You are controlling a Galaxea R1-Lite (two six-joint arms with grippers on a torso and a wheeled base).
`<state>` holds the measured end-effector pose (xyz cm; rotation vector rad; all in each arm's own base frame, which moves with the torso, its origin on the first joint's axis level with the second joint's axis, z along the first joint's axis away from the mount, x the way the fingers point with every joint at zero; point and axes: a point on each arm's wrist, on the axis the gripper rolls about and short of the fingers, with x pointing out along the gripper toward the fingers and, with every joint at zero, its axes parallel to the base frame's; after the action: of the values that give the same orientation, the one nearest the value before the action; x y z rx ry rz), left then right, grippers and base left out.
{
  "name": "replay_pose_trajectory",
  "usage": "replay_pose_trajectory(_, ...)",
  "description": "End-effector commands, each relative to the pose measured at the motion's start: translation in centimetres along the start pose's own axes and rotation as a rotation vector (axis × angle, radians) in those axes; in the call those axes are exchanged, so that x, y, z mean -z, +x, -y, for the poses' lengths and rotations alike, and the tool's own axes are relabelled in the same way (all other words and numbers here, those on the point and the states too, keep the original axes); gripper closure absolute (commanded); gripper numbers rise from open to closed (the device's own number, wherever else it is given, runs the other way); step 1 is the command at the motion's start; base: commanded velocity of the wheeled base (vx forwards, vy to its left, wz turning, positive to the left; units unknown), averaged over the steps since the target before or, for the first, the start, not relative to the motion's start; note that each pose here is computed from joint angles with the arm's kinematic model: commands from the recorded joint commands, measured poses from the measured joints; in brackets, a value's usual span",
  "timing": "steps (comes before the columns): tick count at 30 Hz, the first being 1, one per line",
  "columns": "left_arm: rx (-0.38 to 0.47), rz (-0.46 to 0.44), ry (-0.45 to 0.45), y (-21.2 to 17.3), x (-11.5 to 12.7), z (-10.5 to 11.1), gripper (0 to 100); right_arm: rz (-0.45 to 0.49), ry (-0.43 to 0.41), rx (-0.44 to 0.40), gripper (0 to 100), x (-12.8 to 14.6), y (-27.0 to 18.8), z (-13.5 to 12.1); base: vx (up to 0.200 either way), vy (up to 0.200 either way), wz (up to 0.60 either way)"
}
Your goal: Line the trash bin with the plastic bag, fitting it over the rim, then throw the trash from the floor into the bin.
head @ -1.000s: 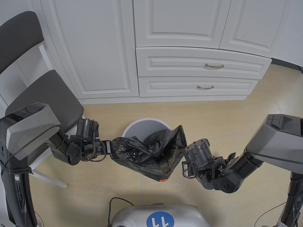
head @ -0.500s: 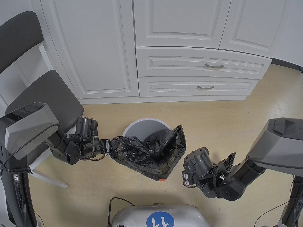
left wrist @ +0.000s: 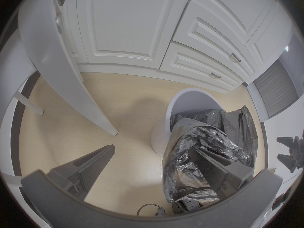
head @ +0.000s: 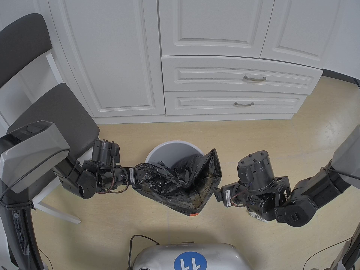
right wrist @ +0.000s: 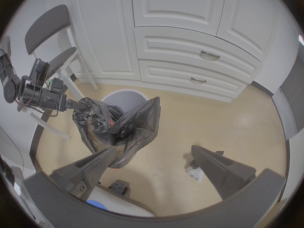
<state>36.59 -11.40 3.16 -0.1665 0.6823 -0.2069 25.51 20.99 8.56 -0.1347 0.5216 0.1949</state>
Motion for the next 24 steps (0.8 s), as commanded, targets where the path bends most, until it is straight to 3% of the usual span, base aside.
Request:
replay_pose_trajectory(1,0.011,0.005,0.007,-0.3,-0.1,0.5,0,-0.066,0.010,0.018,0,1.1,3.4,1.2,0.000,0.000,0.00)
replay_pose_trajectory(3,0.008,0.001,0.006,-0.1,0.1,0.4,0,-0.081,0.046,0.010,0,1.1,6.0,2.0,0.000,0.000,0.00)
replay_pose_trajectory(9,0.004,-0.006,0.005,0.2,0.2,0.3,0,0.000,0.130,-0.083,0,0.2,10.0,1.4,0.000,0.000,0.00)
replay_pose_trajectory(15,0.002,-0.007,0.004,0.3,0.3,0.2,0,-0.011,0.182,-0.071,0,1.1,12.8,0.8,0.000,0.000,0.00)
replay_pose_trajectory(16,0.001,-0.005,0.003,0.3,0.2,0.2,0,-0.013,0.186,-0.064,100,1.1,12.9,1.1,0.000,0.000,0.00)
replay_pose_trajectory(24,-0.001,-0.006,0.001,0.5,0.3,0.0,0,-0.031,0.183,-0.054,100,0.0,11.5,1.8,0.000,0.000,0.00)
